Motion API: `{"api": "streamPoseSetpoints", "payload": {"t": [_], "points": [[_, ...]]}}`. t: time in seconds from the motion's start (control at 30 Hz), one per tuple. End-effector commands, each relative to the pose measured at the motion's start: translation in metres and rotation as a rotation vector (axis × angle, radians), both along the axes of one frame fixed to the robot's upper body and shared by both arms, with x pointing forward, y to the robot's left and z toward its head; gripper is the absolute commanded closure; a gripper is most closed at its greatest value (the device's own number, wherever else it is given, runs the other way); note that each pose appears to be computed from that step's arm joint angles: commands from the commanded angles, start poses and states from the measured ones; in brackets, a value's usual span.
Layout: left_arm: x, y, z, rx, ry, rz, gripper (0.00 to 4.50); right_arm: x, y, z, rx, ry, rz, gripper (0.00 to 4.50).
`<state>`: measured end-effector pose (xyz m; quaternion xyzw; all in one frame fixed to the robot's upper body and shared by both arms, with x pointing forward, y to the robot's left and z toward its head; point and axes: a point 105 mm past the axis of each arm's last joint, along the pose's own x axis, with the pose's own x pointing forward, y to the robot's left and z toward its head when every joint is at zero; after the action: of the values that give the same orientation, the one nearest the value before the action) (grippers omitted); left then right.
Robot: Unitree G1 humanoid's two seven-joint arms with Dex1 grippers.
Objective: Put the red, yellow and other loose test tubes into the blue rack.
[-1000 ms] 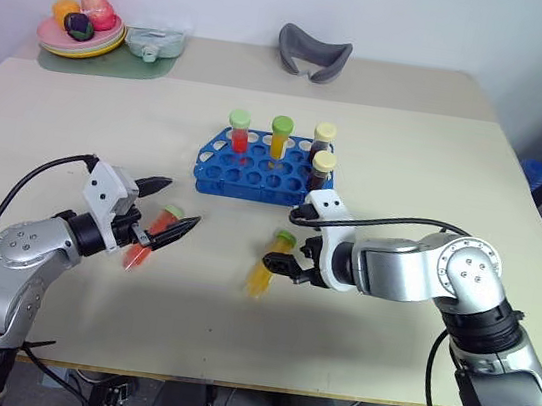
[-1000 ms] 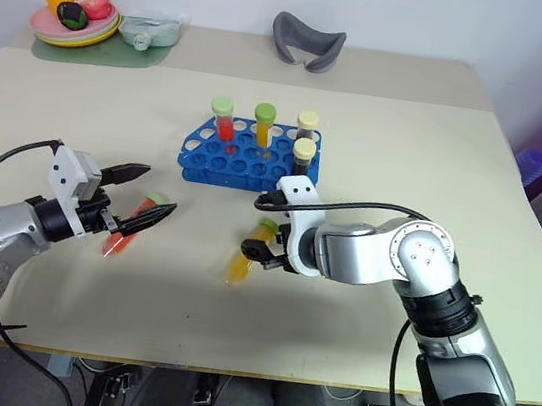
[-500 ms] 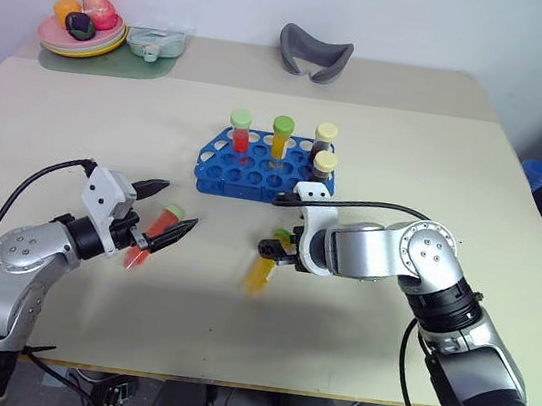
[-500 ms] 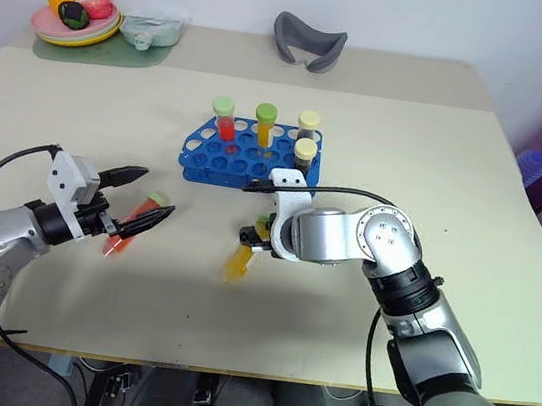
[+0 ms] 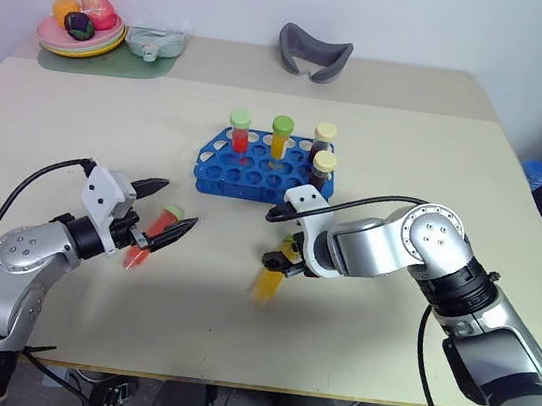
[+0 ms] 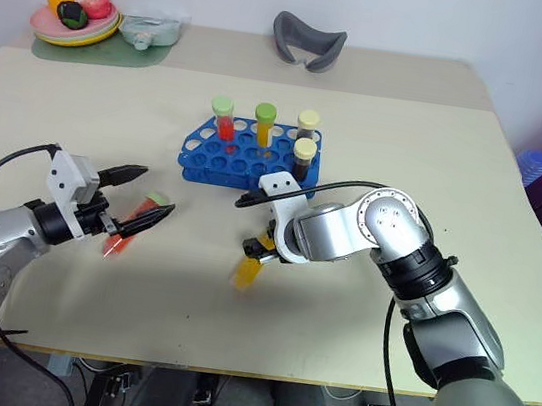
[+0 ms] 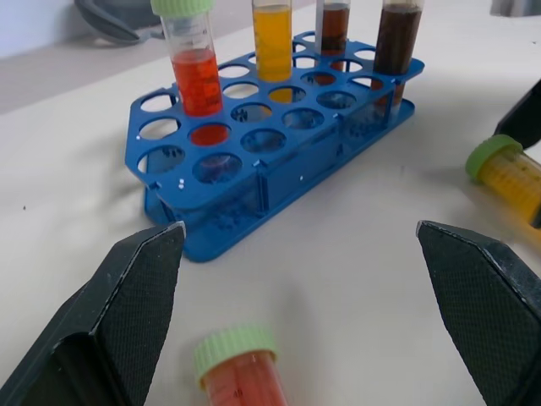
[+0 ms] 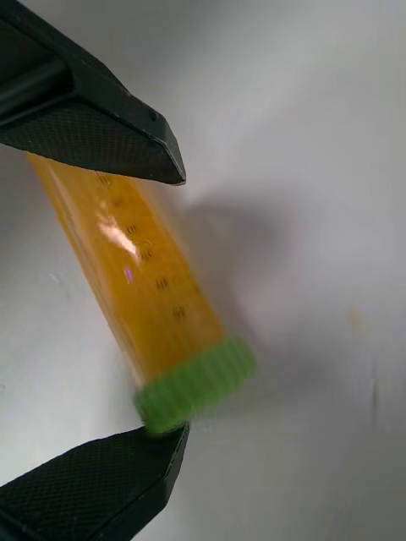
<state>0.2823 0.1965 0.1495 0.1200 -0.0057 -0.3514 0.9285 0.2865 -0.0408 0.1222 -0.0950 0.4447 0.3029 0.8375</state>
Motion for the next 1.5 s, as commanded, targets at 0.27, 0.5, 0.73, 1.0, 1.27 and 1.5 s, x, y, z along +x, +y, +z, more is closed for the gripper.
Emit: {"api": "streamPoseSetpoints", "payload": {"t": [0.27,0.5,0.73,1.0,1.27,1.5], "points": [[0.002,-0.004,0.009,-0.002,-0.042,-0.007,0.0,0.002,0.013,0.01,-0.003,-0.085,0.169,0.04],[0.002,-0.004,0.01,-0.002,-0.043,-0.005,0.0,0.007,0.026,0.016,0.012,-0.155,0.241,0.04],[0.001,-0.005,0.011,-0.001,-0.043,-0.005,0.0,0.011,0.034,0.03,0.009,-0.306,0.344,0.04],[0.002,-0.01,0.016,0.0,-0.047,-0.01,0.0,0.01,0.031,0.063,0.165,-0.346,0.372,0.04],[-0.002,-0.029,0.027,-0.036,-0.013,-0.048,0.0,-0.008,-0.001,0.084,0.259,-0.437,0.436,0.04],[-0.006,-0.075,0.036,-0.126,0.083,-0.085,0.0,-0.019,-0.058,0.08,0.321,-0.713,0.477,0.04]]}}
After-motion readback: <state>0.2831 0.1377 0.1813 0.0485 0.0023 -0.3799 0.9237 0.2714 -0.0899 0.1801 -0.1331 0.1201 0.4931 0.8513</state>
